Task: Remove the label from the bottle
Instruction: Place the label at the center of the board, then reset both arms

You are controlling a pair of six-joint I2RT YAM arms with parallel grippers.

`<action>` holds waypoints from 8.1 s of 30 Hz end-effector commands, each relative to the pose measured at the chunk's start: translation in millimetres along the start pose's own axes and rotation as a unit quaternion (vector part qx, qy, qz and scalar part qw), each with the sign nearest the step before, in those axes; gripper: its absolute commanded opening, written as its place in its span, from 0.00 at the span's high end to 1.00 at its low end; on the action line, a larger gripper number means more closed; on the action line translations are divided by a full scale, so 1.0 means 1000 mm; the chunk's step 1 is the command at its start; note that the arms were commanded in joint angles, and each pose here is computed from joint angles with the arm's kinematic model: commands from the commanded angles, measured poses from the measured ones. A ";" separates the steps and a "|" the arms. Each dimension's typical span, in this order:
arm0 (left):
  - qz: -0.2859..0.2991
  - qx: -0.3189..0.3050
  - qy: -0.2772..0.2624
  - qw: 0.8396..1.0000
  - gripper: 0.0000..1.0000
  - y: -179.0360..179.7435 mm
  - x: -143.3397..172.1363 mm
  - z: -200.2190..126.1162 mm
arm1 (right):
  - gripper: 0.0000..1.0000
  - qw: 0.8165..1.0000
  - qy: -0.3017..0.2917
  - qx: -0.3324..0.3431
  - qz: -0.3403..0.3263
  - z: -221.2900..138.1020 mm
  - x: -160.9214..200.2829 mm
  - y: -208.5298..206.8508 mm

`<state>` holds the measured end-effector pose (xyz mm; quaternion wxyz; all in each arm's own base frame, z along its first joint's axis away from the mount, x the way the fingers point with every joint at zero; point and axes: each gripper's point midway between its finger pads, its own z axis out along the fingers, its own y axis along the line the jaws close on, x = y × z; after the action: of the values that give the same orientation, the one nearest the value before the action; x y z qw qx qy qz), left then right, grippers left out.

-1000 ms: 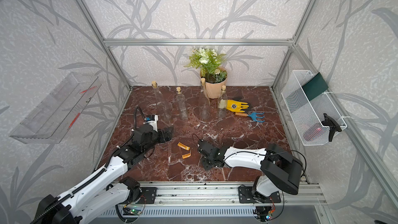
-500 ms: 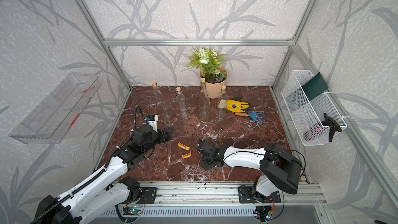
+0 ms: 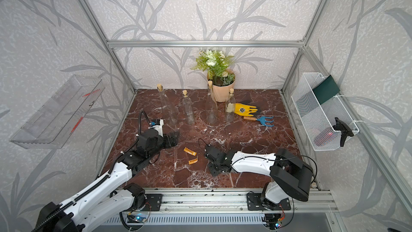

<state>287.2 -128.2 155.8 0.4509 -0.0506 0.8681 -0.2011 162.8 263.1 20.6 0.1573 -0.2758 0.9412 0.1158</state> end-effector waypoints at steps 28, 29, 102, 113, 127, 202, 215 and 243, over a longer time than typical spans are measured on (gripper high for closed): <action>0.010 -0.016 -0.031 0.999 0.14 0.006 -0.011 -0.016 | 0.69 0.992 -0.113 0.031 -0.044 -0.053 -0.047 -0.005; 0.011 -0.017 -0.033 0.999 0.13 0.007 -0.012 -0.017 | 0.69 0.991 -0.123 0.035 -0.045 -0.055 -0.049 -0.007; 0.153 -0.244 -0.117 0.950 0.38 0.125 -0.053 -0.010 | 0.48 0.786 -0.519 0.336 0.011 -0.188 -0.077 -0.196; 0.152 -0.303 -0.092 0.936 0.49 0.164 -0.088 0.052 | 0.47 0.781 -0.483 0.396 -0.020 -0.139 -0.097 -0.236; 0.115 -0.298 -0.094 0.943 0.41 0.194 -0.072 0.069 | 0.42 0.806 -0.466 0.355 0.085 -0.103 -0.085 -0.296; 0.110 -0.258 -0.135 0.950 0.00 0.193 -0.060 0.064 | 0.01 0.843 -0.415 0.316 0.130 -0.090 -0.095 -0.322; 0.110 -0.259 -0.134 0.950 0.00 0.193 -0.060 0.065 | 0.01 0.843 -0.415 0.316 0.131 -0.090 -0.094 -0.321; 0.110 -0.258 -0.136 0.950 0.00 0.193 -0.061 0.064 | 0.01 0.846 -0.417 0.306 0.133 -0.090 -0.093 -0.322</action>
<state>390.4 43.5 87.6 0.5436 -0.0958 0.8291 0.0894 391.6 15.1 83.5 0.5802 -0.0146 0.8121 -0.0601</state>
